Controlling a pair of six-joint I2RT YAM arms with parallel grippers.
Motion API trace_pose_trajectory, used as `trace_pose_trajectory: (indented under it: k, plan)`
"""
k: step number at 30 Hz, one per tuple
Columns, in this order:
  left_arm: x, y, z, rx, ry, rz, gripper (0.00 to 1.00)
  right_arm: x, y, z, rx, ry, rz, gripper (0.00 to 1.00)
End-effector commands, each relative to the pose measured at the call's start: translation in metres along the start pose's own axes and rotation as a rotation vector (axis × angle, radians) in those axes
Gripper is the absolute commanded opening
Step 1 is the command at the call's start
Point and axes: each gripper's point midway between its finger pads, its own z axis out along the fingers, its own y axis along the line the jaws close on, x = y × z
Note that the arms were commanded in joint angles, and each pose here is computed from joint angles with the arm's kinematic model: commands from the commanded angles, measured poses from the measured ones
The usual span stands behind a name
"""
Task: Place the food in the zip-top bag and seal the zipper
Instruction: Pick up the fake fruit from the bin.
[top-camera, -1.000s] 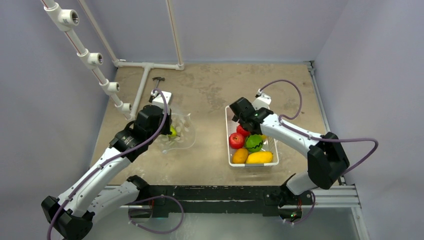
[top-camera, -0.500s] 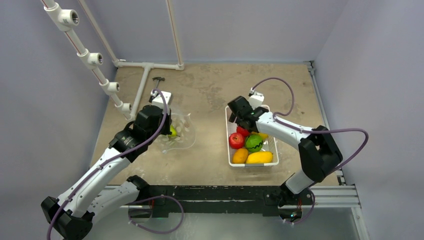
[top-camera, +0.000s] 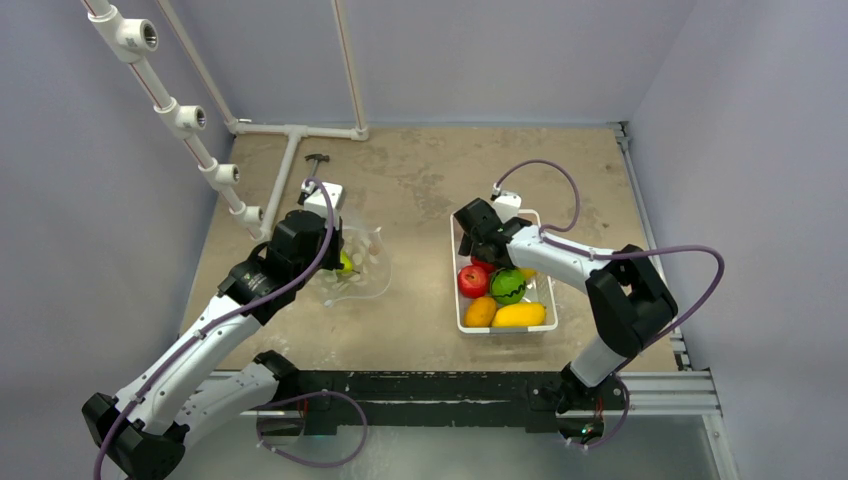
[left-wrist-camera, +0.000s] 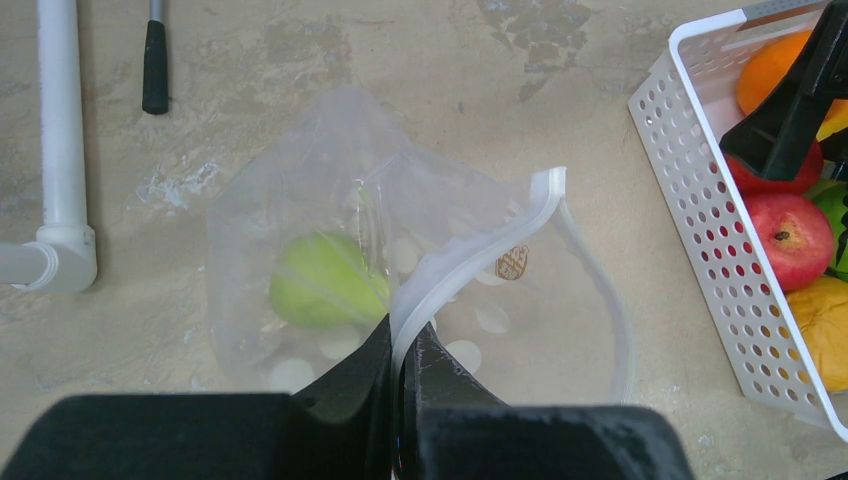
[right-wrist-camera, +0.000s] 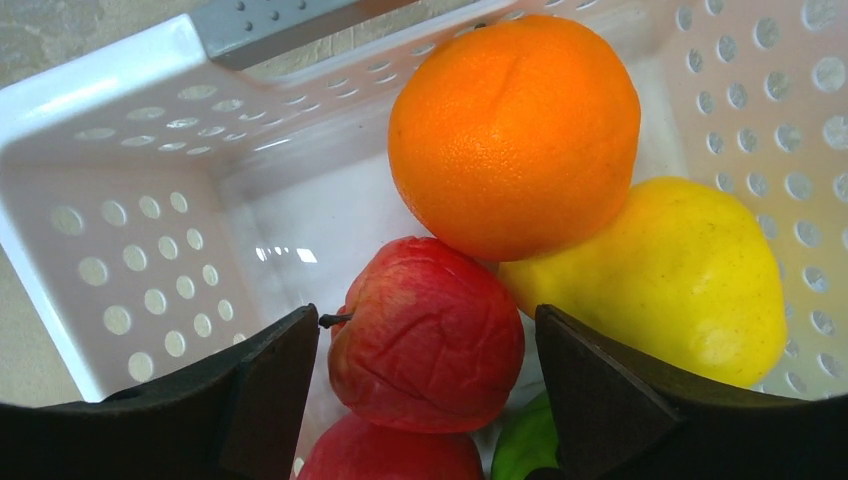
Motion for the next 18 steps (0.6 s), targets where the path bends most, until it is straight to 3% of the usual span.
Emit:
trace_pose_trajectory:
  k: [1, 6, 18]
  plan:
    - [-0.009, -0.005, 0.000, 0.022, -0.040, -0.010, 0.00, 0.003, -0.001, 0.001, -0.016, 0.010, -0.033, 0.81]
    - [-0.010, -0.004, 0.000, 0.021, -0.041, -0.009, 0.00, 0.004, 0.003, 0.001, -0.035, 0.015, -0.041, 0.73]
    - [-0.009, -0.004, 0.001, 0.016, -0.037, -0.008, 0.00, -0.011, 0.007, -0.013, -0.065, -0.013, -0.030, 0.30]
